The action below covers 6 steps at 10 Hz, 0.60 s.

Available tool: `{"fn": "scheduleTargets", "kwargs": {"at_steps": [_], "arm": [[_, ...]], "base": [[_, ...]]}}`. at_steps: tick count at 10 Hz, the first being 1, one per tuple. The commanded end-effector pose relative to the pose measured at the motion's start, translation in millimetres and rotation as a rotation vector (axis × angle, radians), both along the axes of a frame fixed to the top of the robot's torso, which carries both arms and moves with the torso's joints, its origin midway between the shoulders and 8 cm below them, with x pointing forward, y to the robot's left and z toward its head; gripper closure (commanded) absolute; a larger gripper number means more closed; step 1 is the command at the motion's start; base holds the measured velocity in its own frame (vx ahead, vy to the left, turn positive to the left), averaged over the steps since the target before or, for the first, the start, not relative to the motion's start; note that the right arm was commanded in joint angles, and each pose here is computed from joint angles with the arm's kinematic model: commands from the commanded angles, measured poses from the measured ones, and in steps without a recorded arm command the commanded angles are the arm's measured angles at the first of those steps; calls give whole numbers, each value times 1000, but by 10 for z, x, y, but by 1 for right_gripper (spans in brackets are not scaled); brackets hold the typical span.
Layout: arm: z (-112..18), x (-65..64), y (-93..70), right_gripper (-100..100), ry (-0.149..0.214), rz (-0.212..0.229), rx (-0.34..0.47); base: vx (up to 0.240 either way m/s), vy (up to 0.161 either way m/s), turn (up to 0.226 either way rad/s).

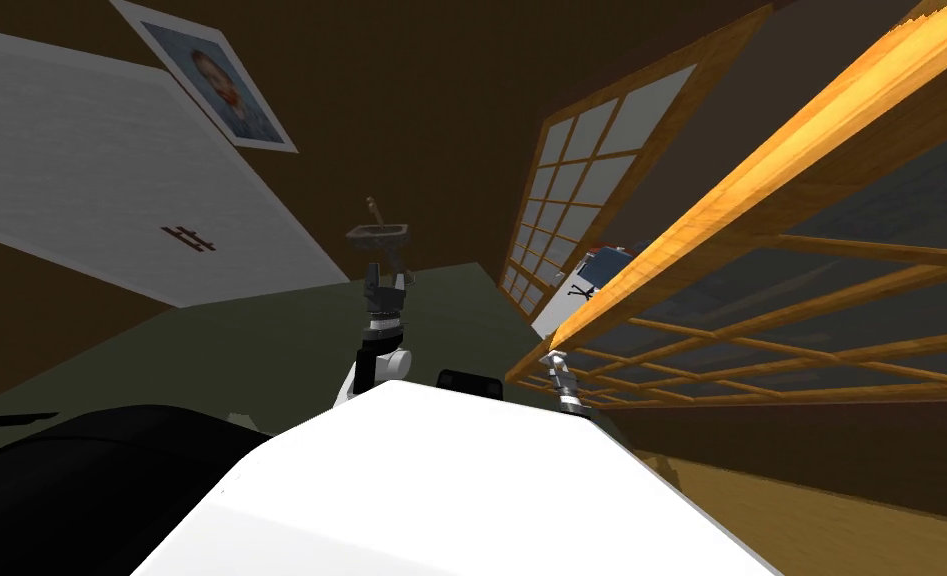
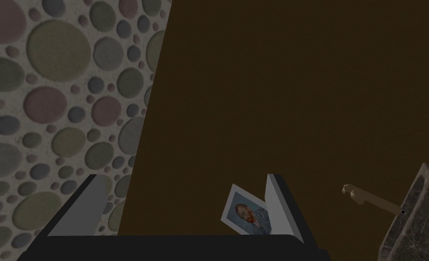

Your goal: Pull the door open

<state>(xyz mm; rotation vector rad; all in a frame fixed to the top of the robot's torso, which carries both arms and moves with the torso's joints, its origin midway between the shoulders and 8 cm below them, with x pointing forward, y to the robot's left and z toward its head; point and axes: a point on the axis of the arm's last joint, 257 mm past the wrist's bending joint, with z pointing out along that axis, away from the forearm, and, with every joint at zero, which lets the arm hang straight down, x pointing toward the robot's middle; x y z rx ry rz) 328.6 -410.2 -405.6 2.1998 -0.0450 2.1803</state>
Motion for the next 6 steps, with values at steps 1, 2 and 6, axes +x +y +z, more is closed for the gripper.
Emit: {"fn": "scheduleTargets", "kwargs": {"at_steps": [1,2,6], "arm": [[17,-144,13,100,-9,22,-6],[16,-245,26,100,-10,38,-8],[24,-691,100,100,-12,111,-10]], "base": [[14,-7,-15],[11,-7,-12],[-2,-14,-24]]}}
